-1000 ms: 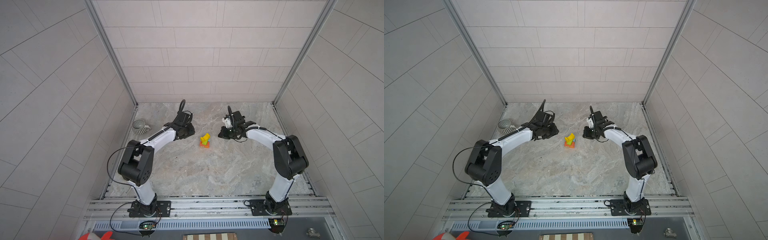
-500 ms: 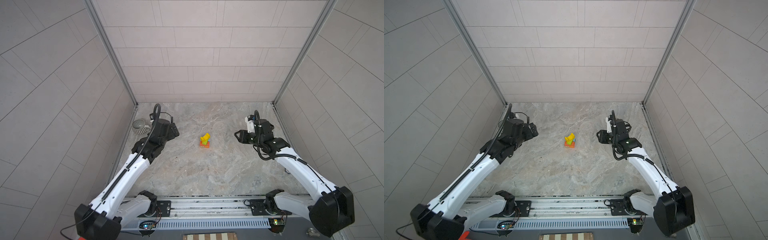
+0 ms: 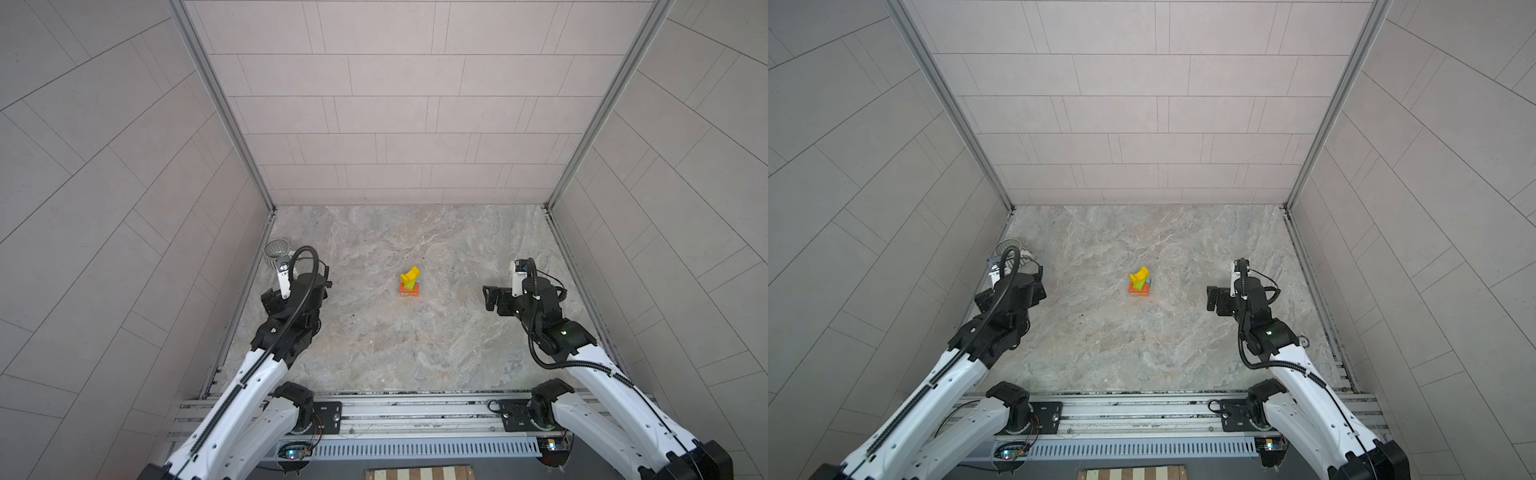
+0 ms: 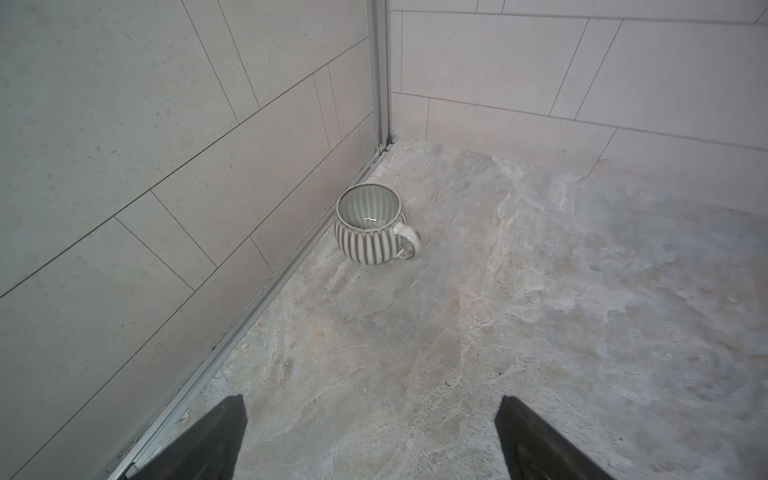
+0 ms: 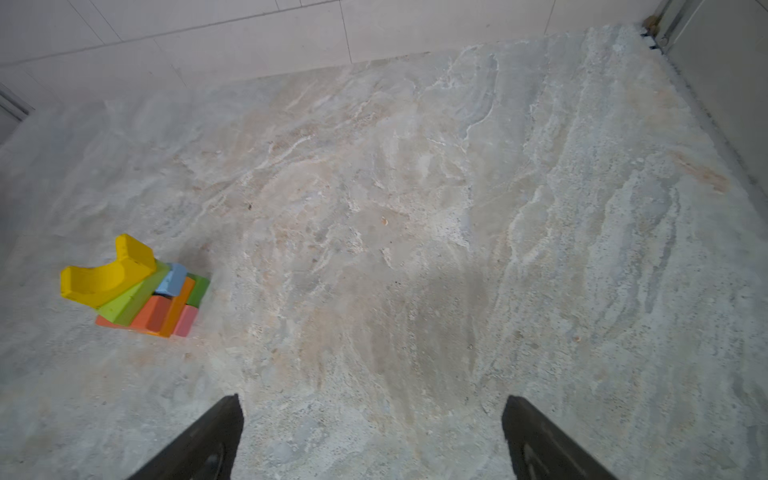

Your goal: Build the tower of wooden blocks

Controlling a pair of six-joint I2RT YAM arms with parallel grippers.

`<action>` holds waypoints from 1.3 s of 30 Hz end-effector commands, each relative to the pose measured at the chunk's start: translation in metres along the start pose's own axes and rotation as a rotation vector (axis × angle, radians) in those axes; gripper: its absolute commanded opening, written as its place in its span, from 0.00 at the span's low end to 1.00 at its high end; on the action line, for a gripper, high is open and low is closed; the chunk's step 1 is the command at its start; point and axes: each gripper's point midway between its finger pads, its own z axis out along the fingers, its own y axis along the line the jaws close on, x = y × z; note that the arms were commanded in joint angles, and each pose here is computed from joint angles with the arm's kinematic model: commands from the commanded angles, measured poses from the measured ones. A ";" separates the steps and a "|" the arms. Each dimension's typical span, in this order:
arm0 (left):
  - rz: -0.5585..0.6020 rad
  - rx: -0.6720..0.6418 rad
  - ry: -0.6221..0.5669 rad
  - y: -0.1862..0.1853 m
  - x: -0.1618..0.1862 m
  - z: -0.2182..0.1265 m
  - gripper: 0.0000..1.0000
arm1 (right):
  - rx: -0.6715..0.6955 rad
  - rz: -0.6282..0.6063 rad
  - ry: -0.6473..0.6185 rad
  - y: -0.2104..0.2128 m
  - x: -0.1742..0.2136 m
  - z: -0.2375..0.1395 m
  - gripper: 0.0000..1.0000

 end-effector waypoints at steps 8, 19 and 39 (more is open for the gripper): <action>0.222 -0.087 0.124 -0.027 0.023 0.074 1.00 | 0.272 0.023 -0.305 -0.055 -0.014 -0.008 1.00; 0.230 0.060 -0.028 -0.074 0.044 0.116 1.00 | 0.447 -0.065 -0.398 -0.087 -0.022 0.001 0.99; 0.078 0.126 -0.190 -0.050 0.025 0.112 1.00 | 0.499 -0.097 -0.517 -0.093 -0.012 0.039 1.00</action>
